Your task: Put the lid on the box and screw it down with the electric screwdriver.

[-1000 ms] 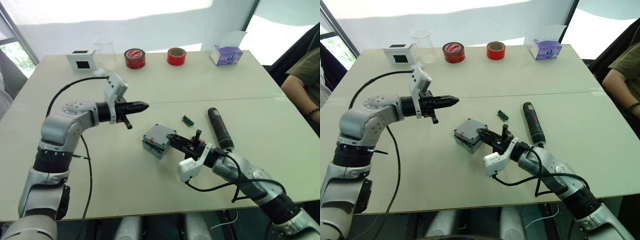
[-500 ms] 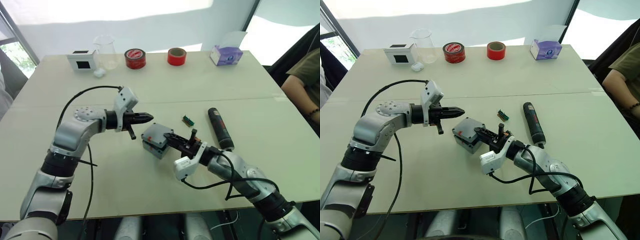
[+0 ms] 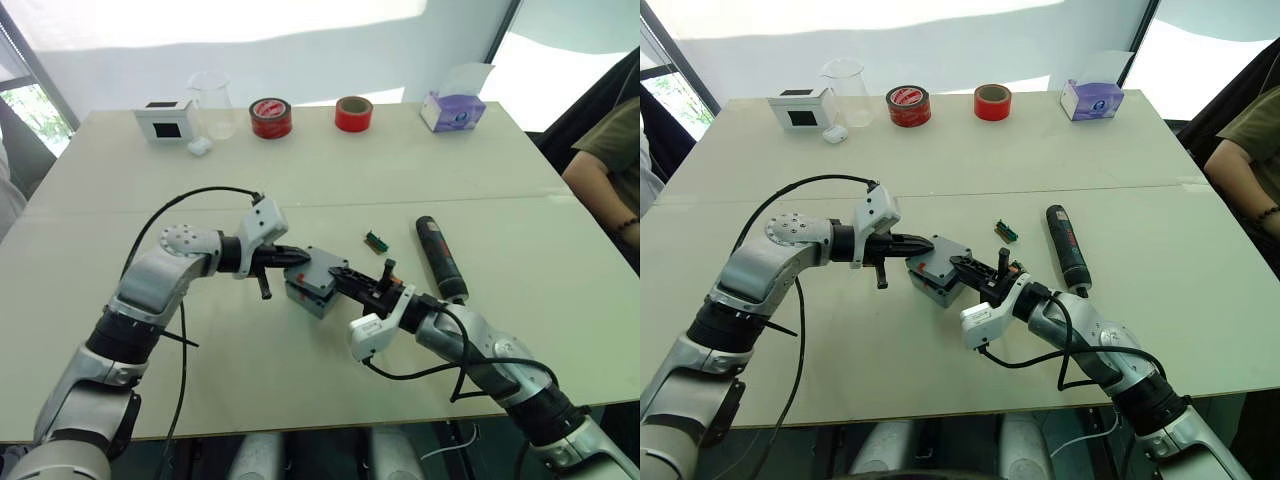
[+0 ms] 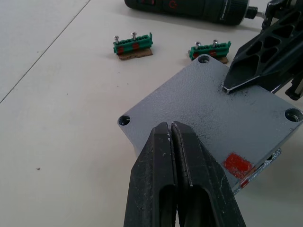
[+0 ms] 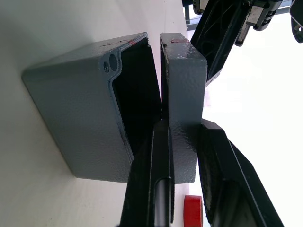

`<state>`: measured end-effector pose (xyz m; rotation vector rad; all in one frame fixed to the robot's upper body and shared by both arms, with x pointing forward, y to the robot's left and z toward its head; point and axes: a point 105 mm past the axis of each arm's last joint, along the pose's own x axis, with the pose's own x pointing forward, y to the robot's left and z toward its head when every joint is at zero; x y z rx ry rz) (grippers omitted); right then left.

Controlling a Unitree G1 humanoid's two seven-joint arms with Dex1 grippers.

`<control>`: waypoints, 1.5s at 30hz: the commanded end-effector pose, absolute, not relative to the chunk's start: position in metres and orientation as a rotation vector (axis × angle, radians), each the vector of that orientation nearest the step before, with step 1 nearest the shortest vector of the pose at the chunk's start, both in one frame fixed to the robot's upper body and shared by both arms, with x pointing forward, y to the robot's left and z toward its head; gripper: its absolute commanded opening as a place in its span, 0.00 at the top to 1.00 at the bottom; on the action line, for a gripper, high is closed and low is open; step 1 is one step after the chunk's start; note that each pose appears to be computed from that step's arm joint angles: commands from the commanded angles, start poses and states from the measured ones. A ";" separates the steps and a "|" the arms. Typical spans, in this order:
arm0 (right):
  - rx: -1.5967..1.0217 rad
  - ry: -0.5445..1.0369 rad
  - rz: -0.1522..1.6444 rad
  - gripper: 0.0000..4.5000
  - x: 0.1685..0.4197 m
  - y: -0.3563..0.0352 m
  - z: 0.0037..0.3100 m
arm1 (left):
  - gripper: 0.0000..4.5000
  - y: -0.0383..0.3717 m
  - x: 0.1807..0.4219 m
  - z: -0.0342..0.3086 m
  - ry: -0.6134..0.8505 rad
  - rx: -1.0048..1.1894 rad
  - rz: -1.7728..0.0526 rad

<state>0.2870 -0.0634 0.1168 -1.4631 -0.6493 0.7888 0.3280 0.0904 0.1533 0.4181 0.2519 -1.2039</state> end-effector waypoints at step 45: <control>-1.119 -0.386 0.843 0.99 0.272 -0.095 0.131 | 1.00 0.086 0.320 0.125 0.223 0.523 -1.283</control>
